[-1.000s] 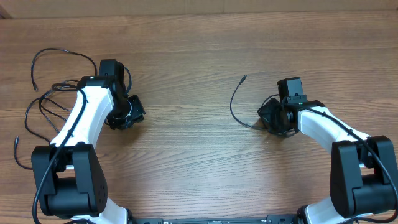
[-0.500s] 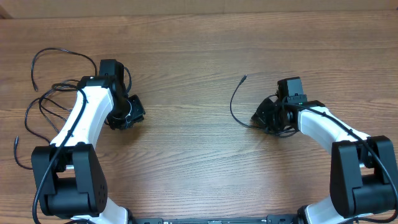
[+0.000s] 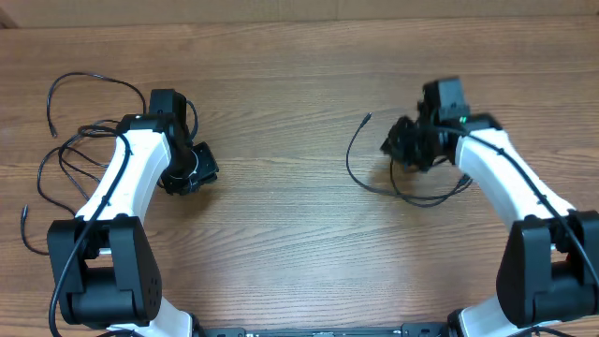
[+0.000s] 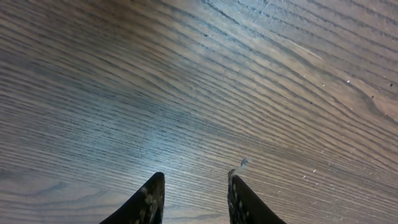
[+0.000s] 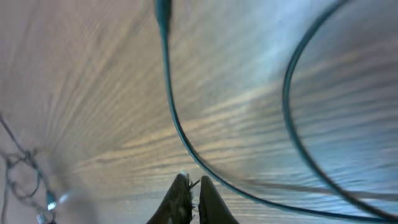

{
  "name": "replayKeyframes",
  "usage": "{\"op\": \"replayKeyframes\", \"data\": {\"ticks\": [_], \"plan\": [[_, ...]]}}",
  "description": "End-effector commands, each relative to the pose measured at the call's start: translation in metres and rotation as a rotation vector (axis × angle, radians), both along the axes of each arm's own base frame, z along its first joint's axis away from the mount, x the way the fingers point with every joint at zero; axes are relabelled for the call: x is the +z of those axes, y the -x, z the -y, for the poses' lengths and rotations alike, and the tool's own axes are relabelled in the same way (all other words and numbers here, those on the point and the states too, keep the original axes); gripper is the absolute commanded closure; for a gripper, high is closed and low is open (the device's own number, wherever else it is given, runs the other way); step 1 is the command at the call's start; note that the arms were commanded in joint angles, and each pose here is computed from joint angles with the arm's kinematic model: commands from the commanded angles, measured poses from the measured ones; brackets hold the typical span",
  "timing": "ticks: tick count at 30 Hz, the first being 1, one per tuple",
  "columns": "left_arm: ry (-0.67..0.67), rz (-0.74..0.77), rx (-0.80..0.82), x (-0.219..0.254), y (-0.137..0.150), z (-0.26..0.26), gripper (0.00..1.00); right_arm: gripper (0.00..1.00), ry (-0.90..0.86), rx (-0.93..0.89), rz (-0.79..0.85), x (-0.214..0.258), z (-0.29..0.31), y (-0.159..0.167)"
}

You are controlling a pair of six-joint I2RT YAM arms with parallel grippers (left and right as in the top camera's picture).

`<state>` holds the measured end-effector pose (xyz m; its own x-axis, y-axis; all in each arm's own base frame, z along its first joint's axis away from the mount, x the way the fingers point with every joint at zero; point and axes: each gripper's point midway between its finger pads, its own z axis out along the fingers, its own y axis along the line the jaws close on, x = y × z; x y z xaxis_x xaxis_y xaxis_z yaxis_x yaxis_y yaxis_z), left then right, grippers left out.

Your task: Untangle cables

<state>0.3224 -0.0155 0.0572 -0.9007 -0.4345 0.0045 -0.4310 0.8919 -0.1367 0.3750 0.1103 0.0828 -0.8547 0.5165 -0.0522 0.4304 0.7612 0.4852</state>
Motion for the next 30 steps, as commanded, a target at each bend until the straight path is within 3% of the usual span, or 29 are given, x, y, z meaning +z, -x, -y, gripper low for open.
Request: {"op": "replayKeyframes", "data": {"ticks": [1,7,11,13,22,30], "plan": [[-0.004,0.007,-0.024,0.002,0.002,0.002,0.66,0.94,0.176,-0.017,0.047,0.012,0.029,-0.012],[-0.004,0.008,-0.024,0.002,0.002,0.002,0.66,0.94,0.28,-0.038,-0.034,-0.014,0.046,-0.005],[-0.004,0.009,-0.024,0.002,0.002,0.002,0.66,0.86,0.281,-0.033,-0.051,-0.03,0.045,-0.01],[-0.005,0.009,-0.024,0.002,0.002,0.002,0.66,0.96,0.282,-0.033,-0.057,-0.033,0.046,-0.009],[-0.004,0.014,-0.023,0.002,0.001,0.002,0.66,0.96,0.29,-0.046,-0.001,-0.035,0.046,-0.022],[-0.004,0.013,-0.024,0.002,0.001,0.002,0.65,0.96,0.337,-0.063,-0.01,-0.064,0.056,-0.014]]}}
